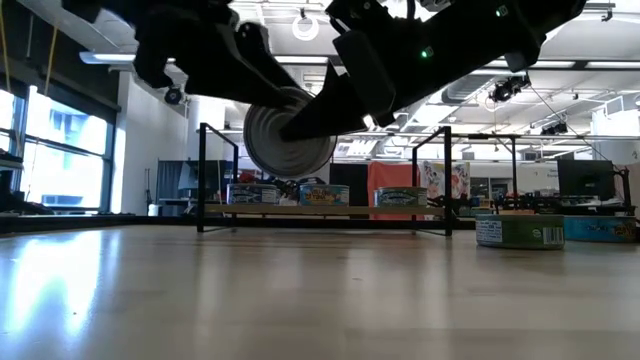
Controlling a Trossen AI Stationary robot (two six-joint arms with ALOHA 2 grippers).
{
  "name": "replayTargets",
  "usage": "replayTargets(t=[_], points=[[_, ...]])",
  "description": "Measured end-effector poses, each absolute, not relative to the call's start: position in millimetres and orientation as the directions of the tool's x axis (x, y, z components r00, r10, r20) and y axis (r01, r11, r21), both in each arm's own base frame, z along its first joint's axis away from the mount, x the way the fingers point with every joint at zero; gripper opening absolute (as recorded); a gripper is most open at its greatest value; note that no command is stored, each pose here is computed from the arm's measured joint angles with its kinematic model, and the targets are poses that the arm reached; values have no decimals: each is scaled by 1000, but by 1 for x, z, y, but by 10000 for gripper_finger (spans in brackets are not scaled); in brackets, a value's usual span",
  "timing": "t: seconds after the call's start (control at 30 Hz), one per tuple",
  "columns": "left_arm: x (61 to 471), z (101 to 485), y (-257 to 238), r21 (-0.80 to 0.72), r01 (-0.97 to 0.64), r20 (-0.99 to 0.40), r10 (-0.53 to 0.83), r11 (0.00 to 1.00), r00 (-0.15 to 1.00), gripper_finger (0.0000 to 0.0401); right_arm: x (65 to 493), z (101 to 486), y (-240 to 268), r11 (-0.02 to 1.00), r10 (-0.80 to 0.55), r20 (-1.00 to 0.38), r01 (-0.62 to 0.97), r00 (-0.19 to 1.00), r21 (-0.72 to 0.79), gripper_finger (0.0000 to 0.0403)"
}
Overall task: Stack canned seafood by type on shelf
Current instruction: Stack the blue tuna can on top of the other blue tuna can on the shelf
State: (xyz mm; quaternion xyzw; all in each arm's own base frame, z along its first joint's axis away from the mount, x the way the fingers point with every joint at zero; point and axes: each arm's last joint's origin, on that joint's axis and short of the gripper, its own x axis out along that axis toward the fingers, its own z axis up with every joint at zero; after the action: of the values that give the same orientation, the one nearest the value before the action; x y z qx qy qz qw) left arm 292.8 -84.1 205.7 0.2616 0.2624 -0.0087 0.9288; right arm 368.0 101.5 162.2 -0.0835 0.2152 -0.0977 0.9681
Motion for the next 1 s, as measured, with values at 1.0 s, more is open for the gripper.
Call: replayTargets(t=[1.0], points=[[268,229,-90,771,-92,-401,591,631,700,123,332,193,110,954,-300,-519,246,800,-172,175]])
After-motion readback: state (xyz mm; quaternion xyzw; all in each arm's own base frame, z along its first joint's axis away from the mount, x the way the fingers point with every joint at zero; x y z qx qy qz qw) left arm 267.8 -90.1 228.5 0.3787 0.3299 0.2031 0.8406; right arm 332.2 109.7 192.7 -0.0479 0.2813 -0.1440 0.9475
